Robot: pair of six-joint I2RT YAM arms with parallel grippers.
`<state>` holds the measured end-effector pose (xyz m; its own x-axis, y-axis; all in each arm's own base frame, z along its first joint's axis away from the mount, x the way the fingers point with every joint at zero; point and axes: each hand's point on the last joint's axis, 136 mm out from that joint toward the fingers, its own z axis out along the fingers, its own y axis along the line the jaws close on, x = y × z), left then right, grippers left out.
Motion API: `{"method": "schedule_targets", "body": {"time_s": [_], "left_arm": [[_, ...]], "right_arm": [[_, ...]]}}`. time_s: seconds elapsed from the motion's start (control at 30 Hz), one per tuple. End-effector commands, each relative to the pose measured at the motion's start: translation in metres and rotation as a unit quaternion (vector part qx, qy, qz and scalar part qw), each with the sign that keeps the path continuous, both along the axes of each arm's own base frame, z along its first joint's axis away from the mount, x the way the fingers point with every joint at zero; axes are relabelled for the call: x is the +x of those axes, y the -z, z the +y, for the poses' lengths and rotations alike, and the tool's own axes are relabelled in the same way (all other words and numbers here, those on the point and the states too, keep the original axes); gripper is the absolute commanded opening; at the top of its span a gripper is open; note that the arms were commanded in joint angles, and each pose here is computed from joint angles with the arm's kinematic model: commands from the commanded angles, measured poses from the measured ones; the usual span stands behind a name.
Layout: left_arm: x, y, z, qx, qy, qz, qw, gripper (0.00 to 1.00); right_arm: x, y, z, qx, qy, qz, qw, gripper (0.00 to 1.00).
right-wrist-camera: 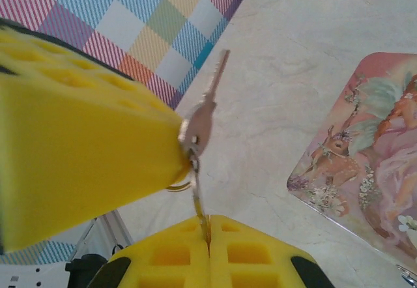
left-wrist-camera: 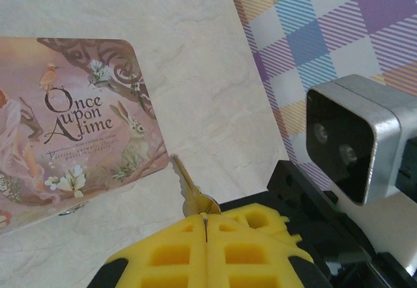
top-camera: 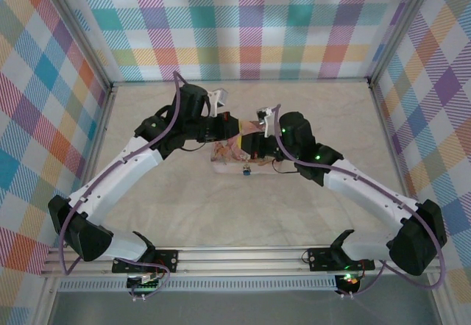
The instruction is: Unlock a padlock with a key
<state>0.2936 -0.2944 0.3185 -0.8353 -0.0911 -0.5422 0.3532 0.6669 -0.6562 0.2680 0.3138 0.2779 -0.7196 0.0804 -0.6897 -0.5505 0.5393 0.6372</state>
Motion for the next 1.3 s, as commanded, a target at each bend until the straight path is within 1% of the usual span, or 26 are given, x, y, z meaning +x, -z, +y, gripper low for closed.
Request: {"method": "schedule_targets", "body": {"time_s": [0.0, 0.03, 0.17, 0.23, 0.27, 0.3, 0.33, 0.37, 0.4, 0.43, 0.47, 0.53, 0.6, 0.67, 0.7, 0.77, 0.83, 0.9, 1.07, 1.27], "left_arm": [[-0.006, -0.01, 0.007, -0.005, -0.009, -0.014, 1.0, 0.01], [-0.005, -0.009, 0.009, -0.002, -0.015, -0.015, 1.0, 0.07], [-0.003, -0.008, 0.017, -0.005, -0.029, -0.017, 0.999, 0.08], [-0.001, -0.009, 0.02, -0.011, -0.034, -0.016, 0.999, 0.12], [-0.001, -0.009, 0.02, -0.015, -0.033, -0.016, 0.999, 0.07], [-0.001, -0.01, 0.02, -0.018, -0.033, -0.016, 0.999, 0.07], [0.0, -0.009, 0.02, -0.02, -0.034, -0.013, 0.999, 0.13], [-0.001, -0.01, 0.02, -0.021, -0.032, -0.013, 0.999, 0.14], [-0.002, -0.011, 0.019, -0.023, -0.03, -0.014, 0.999, 0.11], [-0.002, -0.011, 0.019, -0.024, -0.029, -0.013, 0.999, 0.05], [-0.001, -0.011, 0.02, -0.024, -0.03, -0.013, 0.999, 0.05], [0.0, -0.009, 0.022, -0.018, -0.035, -0.013, 0.999, 0.12], [0.002, -0.009, 0.025, -0.017, -0.041, -0.013, 0.999, 0.26], [0.003, -0.009, 0.027, -0.017, -0.043, -0.012, 0.999, 0.37], [0.004, -0.008, 0.029, -0.016, -0.044, -0.012, 0.999, 0.43], [0.003, -0.005, 0.03, -0.017, -0.039, -0.009, 0.999, 0.49], [0.003, -0.001, 0.03, -0.021, -0.034, -0.005, 0.999, 0.54], [0.002, 0.005, 0.029, -0.025, -0.029, 0.0, 0.999, 0.56], [-0.003, 0.014, 0.026, -0.049, -0.015, -0.001, 0.999, 0.64], [-0.008, 0.034, 0.016, -0.097, 0.0, 0.012, 0.995, 0.65]], "right_arm": [[-0.003, -0.01, -0.01, -0.015, 0.006, -0.009, 1.0, 0.0], [-0.006, -0.009, -0.013, -0.024, 0.003, -0.006, 1.0, 0.0], [-0.022, -0.009, -0.026, -0.055, -0.007, 0.0, 0.998, 0.0], [-0.029, -0.01, -0.032, -0.067, -0.011, 0.0, 0.998, 0.0], [-0.032, -0.011, -0.036, -0.071, -0.013, -0.001, 0.997, 0.0], [-0.034, -0.012, -0.038, -0.074, -0.012, -0.002, 0.997, 0.0], [-0.036, -0.014, -0.041, -0.075, -0.012, -0.003, 0.997, 0.0], [-0.038, -0.015, -0.042, -0.075, -0.012, -0.006, 0.997, 0.0], [-0.039, -0.016, -0.044, -0.076, -0.012, -0.007, 0.997, 0.0], [-0.04, -0.017, -0.045, -0.076, -0.012, -0.008, 0.997, 0.0], [-0.04, -0.017, -0.045, -0.074, -0.014, -0.01, 0.997, 0.0], [-0.04, -0.018, -0.044, -0.072, -0.015, -0.004, 0.997, 0.0], [-0.041, -0.02, -0.042, -0.064, -0.025, 0.017, 0.997, 0.0], [-0.039, -0.014, -0.041, -0.068, -0.035, 0.075, 0.994, 0.0], [-0.037, -0.008, -0.044, -0.076, -0.035, 0.118, 0.989, 0.0], [-0.04, 0.003, -0.045, -0.094, -0.057, 0.176, 0.978, 0.0], [-0.046, 0.018, -0.05, -0.134, -0.068, 0.221, 0.964, 0.0], [-0.054, 0.024, -0.054, -0.151, -0.079, 0.243, 0.955, 0.0], [-0.063, 0.025, -0.066, -0.185, -0.077, 0.259, 0.945, 0.0], [-0.072, 0.024, -0.071, -0.199, -0.08, 0.276, 0.937, 0.0]]}}
